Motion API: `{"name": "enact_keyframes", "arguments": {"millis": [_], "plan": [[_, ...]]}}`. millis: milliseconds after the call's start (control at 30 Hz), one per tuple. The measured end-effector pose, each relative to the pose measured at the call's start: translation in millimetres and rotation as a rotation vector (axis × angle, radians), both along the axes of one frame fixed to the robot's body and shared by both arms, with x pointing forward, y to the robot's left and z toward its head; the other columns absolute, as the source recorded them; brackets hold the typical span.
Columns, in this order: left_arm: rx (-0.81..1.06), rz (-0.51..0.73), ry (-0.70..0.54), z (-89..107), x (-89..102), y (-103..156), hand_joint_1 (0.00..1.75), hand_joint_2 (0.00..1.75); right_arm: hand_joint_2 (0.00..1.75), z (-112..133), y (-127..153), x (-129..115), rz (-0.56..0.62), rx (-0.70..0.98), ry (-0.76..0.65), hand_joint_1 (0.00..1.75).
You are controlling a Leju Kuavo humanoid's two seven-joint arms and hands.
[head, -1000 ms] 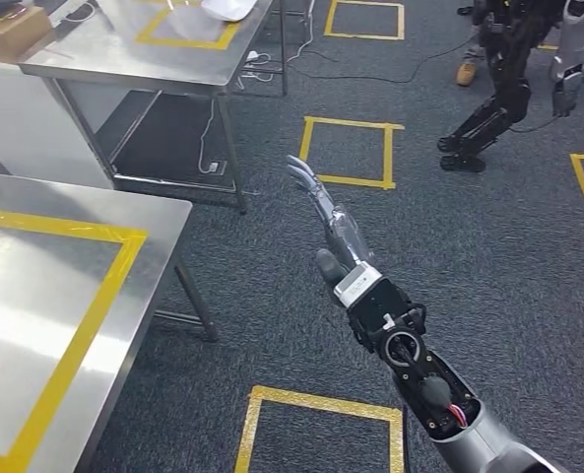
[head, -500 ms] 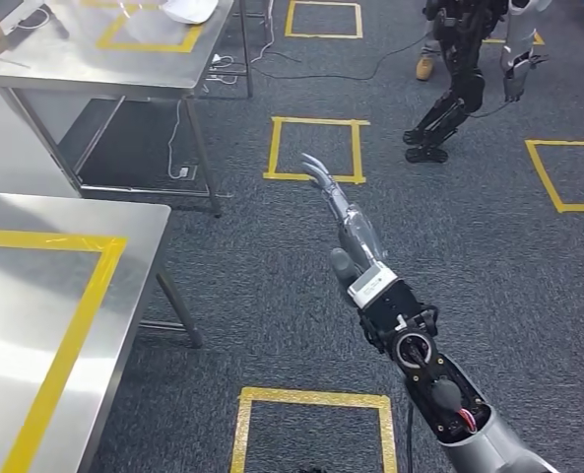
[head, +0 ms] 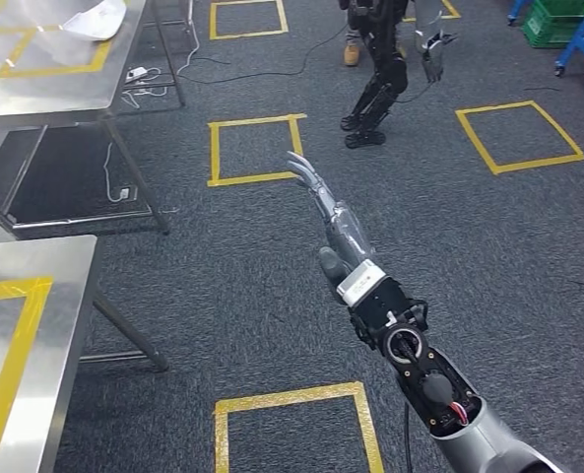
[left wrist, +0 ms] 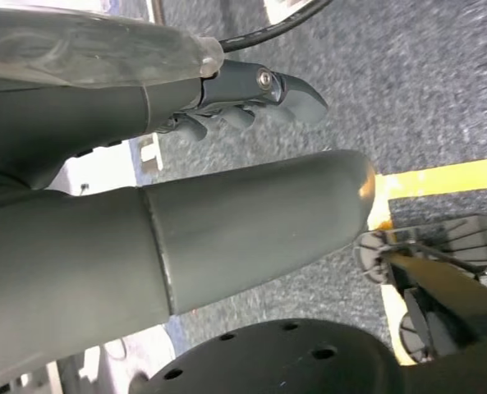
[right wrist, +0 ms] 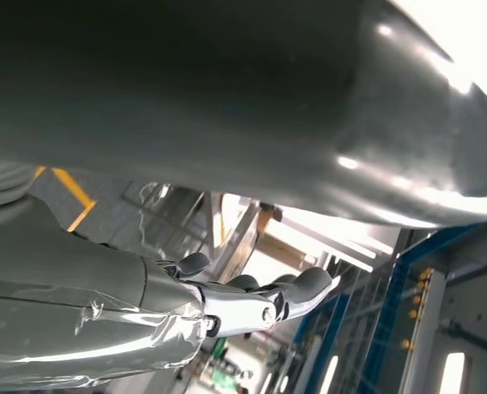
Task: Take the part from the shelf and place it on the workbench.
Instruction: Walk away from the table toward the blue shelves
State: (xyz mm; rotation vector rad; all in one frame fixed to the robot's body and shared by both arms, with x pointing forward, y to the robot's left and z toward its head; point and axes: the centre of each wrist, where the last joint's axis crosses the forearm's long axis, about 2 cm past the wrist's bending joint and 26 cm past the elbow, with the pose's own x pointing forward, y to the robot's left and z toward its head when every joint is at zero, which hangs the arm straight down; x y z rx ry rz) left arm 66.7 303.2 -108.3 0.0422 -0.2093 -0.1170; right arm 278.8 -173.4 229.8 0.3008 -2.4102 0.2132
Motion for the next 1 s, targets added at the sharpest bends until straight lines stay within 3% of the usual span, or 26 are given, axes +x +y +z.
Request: {"name": "enact_keyframes", "arguments": {"millis": [1000], "plan": [[0.008,0.001,-0.001,0.1,-0.1,3.7,0.00,0.00,0.00,-5.9,-5.2,-7.9,-0.055,0.005,0.033,0.00]]}}
